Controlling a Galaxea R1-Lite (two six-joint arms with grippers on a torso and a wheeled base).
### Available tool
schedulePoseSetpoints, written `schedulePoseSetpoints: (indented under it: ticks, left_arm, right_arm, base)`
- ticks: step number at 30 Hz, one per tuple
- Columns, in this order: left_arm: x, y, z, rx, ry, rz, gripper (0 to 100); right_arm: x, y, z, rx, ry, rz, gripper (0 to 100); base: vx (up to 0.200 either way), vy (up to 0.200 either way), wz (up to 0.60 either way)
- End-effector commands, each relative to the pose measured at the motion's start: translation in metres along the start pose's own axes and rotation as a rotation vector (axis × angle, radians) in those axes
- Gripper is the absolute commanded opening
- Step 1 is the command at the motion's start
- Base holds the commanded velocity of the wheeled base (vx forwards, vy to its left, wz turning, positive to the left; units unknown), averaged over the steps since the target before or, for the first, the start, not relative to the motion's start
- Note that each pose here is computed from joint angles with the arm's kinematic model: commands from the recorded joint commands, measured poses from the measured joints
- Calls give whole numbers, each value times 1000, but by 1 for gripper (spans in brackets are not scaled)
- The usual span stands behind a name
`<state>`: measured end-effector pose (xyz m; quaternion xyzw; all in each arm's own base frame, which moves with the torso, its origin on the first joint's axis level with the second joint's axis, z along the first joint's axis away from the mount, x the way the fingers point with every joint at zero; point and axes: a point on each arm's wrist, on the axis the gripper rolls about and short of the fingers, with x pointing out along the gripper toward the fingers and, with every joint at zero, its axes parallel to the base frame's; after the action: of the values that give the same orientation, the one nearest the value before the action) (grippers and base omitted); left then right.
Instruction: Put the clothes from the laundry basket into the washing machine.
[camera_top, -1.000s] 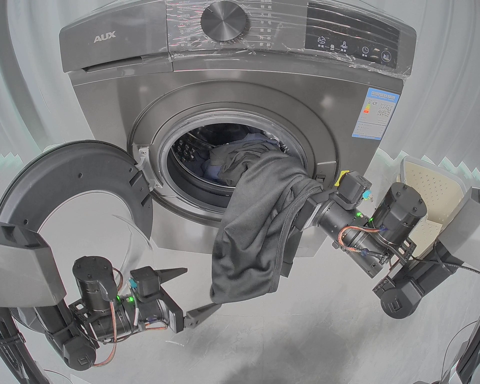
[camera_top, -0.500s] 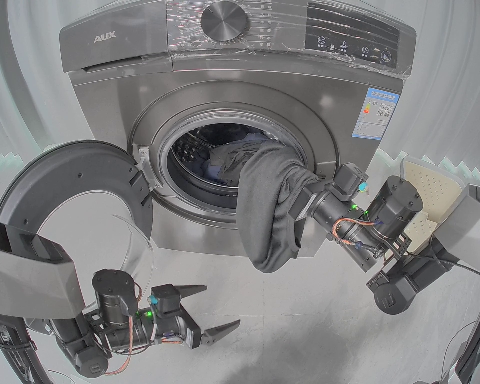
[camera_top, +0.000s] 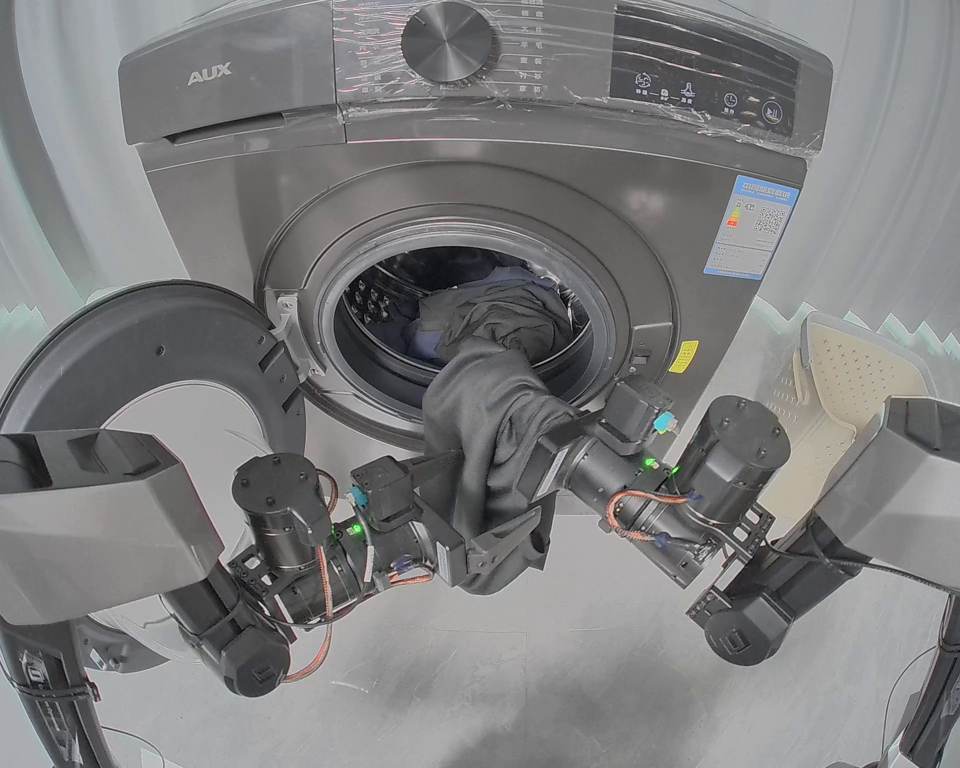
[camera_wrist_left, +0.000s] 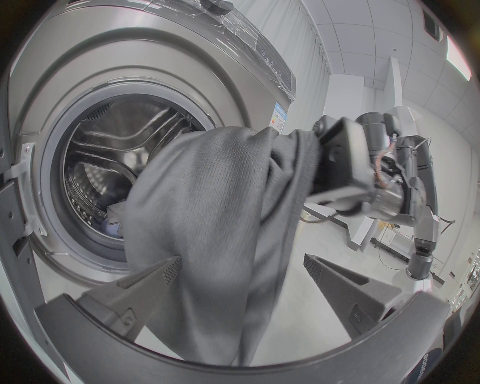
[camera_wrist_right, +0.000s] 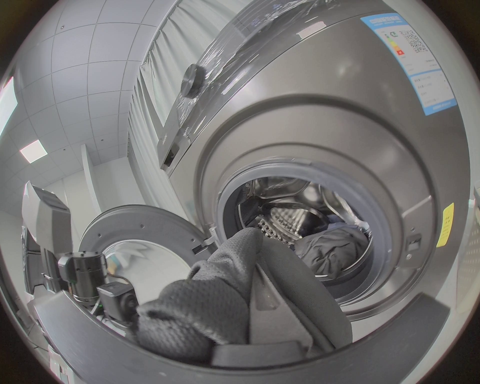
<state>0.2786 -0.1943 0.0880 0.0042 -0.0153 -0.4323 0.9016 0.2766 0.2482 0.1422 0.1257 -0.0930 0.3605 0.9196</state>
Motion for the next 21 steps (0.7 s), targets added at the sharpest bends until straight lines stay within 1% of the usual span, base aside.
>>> schedulePoseSetpoints:
  ticks: [1,2,3,4,7,11,12,15,17,20,21]
  left_arm:
    - [11,4,-10,-2,5,4,100]
    - [14,5,-12,-2,5,6,100]
    - [14,5,-12,-3,6,6,100]
    - [17,8,-15,-2,5,14,100]
    - [22,12,-17,-1,-3,21,100]
    - [28,24,-16,-6,-25,74,100]
    - [29,24,-17,-7,-27,75,100]
    - [35,31,-19,-2,-40,91,100]
    - [37,33,-19,-2,-46,98,100]
    - [40,37,-19,-13,-55,152,100]
    - [39,38,-20,-13,-52,158,100]
  right_arm:
    - [2,9,-10,7,20,21,0]
    - [3,11,-10,8,19,12,0]
    - [3,12,-10,9,19,14,0]
    - [2,15,-11,11,21,19,0]
    - [1,20,-12,17,25,27,0]
    - [-2,26,-12,25,33,41,0]
    - [-2,27,-12,26,34,42,0]
    - [-7,32,-15,31,48,33,0]
    - [-9,34,-15,33,55,37,0]
    - [-12,35,-13,37,55,38,0]
    - [-12,35,-12,39,53,37,0]
  base:
    - [0,0,0]
    - [0,0,0]
    - [0,0,0]
    - [0,0,0]
    - [0,0,0]
    - [0,0,0]
    - [0,0,0]
    - [0,0,0]
    - [0,0,0]
    - [0,0,0]
    - [0,0,0]
